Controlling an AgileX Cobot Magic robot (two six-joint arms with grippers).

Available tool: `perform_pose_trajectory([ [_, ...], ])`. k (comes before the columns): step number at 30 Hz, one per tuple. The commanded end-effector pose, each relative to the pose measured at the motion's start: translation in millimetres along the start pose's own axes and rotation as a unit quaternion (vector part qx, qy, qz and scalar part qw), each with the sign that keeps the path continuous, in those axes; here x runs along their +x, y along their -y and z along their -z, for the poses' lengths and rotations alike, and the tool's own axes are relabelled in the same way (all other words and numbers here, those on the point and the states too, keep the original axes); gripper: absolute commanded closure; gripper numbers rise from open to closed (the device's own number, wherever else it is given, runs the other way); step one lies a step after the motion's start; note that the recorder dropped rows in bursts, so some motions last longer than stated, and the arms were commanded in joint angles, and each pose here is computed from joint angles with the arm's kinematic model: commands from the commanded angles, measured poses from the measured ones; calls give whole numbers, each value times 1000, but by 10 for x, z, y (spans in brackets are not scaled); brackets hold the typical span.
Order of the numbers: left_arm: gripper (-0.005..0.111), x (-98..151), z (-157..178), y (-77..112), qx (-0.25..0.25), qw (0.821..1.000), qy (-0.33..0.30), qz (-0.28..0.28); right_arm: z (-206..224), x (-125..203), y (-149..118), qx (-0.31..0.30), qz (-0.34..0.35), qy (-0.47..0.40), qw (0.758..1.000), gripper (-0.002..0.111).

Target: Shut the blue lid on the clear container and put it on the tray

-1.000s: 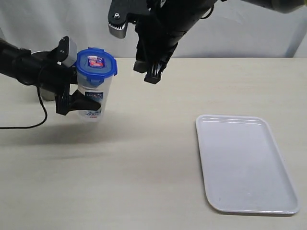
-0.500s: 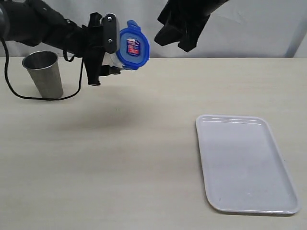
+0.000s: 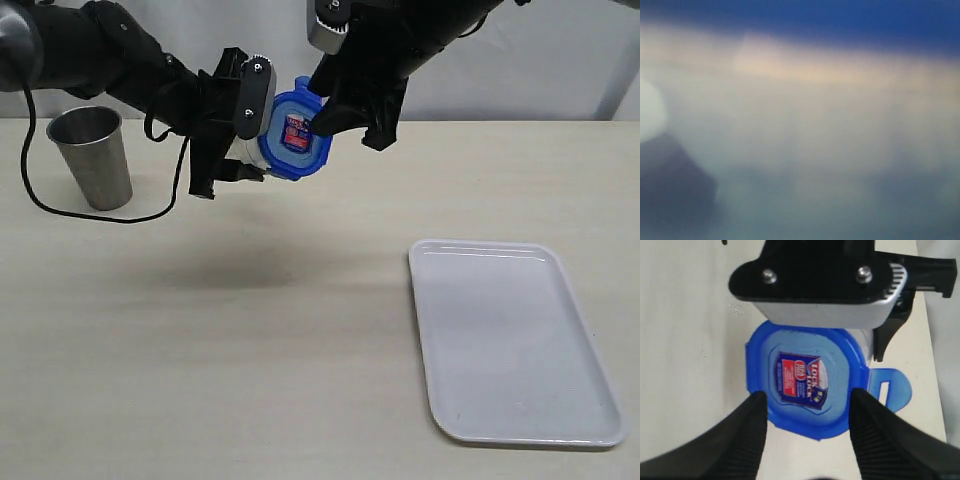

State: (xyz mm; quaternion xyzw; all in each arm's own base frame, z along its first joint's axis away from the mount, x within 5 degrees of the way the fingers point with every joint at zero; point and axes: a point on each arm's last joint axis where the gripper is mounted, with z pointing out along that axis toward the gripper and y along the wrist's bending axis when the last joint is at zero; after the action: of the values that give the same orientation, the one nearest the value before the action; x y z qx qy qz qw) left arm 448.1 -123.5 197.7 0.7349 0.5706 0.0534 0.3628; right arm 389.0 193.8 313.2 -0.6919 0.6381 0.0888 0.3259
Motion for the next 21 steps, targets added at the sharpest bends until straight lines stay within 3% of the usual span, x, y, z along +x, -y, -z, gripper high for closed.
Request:
perform_pose_trajectory([
  [1,107,-78,40,-19,5,999,30,10,-31,12,19,6,-15,1,1000,60],
  [10,107,-179,60,94,69,994,85,21,-294,147,28,-15,-35,-12,999,60],
  [15,107,-190,64,105,75,993,91,22,-255,165,80,13,-44,-26,999,60],
  [21,107,-198,66,108,78,992,95,25,-309,191,40,-12,-61,-29,998,60],
])
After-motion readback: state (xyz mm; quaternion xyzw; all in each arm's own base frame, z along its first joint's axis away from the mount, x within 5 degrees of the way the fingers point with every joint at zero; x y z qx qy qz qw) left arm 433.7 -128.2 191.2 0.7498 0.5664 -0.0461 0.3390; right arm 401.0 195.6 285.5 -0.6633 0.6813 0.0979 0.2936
